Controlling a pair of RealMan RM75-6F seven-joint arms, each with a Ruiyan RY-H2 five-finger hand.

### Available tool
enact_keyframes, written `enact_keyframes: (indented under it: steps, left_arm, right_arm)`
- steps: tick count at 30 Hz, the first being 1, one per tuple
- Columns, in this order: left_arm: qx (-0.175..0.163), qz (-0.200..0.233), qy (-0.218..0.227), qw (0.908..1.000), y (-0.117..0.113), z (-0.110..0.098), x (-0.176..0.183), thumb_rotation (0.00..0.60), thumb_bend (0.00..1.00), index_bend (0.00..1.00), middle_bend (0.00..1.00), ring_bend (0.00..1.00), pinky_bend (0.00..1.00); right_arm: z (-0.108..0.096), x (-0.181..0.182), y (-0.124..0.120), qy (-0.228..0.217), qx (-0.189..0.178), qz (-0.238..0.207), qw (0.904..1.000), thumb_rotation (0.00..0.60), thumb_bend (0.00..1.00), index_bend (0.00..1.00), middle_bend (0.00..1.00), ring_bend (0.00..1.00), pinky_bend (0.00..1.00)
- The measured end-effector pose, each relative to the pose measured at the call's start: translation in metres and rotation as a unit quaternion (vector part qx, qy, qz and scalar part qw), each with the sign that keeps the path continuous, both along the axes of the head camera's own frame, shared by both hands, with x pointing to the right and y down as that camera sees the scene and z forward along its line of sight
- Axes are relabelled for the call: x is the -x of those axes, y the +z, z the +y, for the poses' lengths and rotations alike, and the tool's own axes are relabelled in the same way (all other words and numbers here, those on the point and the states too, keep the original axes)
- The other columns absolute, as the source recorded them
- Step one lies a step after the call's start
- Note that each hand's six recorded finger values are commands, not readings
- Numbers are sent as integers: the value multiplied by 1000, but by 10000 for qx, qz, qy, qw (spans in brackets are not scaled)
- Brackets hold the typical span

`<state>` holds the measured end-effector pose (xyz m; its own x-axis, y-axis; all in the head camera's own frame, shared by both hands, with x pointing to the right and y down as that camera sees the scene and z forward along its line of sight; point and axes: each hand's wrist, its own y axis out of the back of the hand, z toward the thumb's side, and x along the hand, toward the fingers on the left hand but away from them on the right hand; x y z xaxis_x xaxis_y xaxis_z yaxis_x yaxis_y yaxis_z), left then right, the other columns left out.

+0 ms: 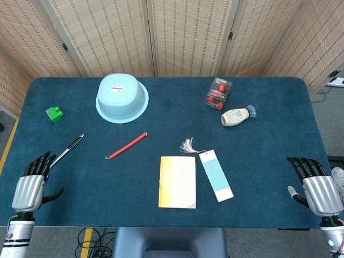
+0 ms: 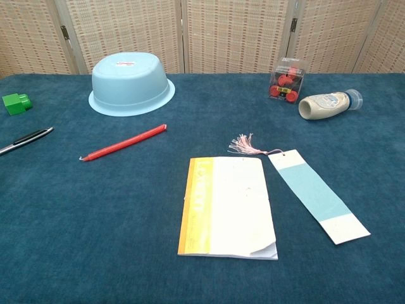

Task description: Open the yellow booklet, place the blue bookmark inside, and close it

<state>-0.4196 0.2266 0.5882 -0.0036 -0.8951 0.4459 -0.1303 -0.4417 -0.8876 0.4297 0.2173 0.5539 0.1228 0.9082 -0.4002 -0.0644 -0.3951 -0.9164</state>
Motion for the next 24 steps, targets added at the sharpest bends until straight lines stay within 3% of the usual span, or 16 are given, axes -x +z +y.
enact_keyframes:
  steps: [15,19,24]
  left_arm:
    - [-295,62,-90,9995,-8,5,7,600,232,109,63,94,168]
    - [-207,86,-67,9997,-7,7,6,600,233,109,63,94,168]
    - [-174,128,-74,9997,-8,8,7,600,232,115,63,94,168]
  right_arm:
    - [9,7,-1,-142,30,-169,9998,600,203,139,187,170,200]
    - [6,23,4,-503,33,-282,9983,600,203,139,193,170,201]
    - [-2,64,20,-1366,58,-440,9896,600,206,162,233,170,201]
